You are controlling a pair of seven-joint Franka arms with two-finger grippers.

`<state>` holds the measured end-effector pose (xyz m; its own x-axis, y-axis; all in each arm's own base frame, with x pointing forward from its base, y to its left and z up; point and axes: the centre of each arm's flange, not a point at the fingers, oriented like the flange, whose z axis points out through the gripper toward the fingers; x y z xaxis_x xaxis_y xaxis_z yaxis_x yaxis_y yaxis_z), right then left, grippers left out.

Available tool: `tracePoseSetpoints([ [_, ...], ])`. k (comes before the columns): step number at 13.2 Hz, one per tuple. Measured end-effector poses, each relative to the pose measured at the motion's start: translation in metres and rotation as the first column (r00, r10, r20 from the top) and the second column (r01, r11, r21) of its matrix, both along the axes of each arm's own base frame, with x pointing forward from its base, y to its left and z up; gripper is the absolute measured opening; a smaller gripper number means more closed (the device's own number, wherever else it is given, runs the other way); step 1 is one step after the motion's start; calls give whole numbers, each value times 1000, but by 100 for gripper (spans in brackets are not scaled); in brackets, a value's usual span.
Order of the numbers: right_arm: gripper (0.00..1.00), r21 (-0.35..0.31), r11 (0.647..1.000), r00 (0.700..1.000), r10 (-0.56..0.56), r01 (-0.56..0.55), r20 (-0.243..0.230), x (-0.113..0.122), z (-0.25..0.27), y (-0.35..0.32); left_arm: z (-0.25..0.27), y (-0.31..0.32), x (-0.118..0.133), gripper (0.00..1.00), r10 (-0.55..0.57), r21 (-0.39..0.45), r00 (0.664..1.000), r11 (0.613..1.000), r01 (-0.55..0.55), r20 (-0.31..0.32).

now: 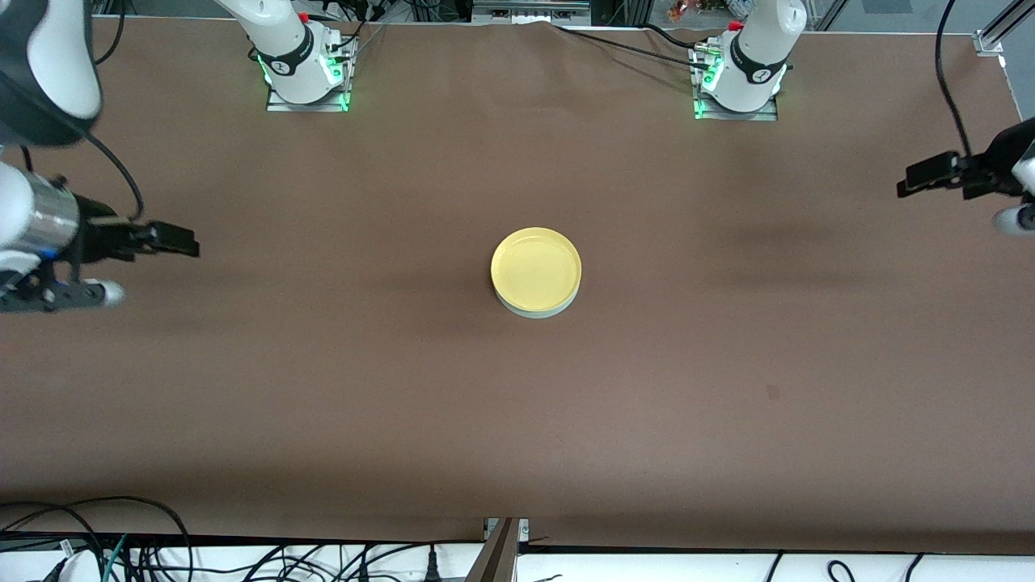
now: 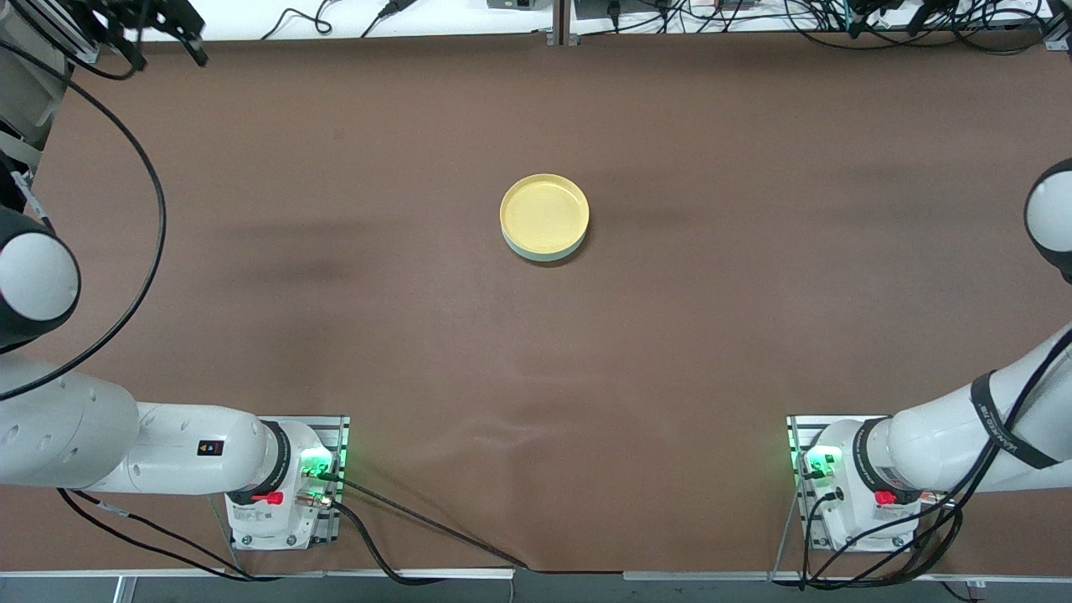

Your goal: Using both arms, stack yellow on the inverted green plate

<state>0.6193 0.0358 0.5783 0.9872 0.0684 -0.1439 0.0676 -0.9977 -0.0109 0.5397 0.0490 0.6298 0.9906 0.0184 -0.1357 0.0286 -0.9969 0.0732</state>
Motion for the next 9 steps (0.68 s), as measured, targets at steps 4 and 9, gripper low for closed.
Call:
tracePoseSetpoints([
  [4, 100, -25, 1000, 996, -3, 5, 94, -38, 62, -7, 41, 12, -10, 100, 34, -11, 991, 999, -33, 128],
  [9, 100, -26, 1000, 998, -8, 9, 60, -47, 52, -29, 20, 58, 24, 100, 77, 39, 969, 995, -89, 236],
])
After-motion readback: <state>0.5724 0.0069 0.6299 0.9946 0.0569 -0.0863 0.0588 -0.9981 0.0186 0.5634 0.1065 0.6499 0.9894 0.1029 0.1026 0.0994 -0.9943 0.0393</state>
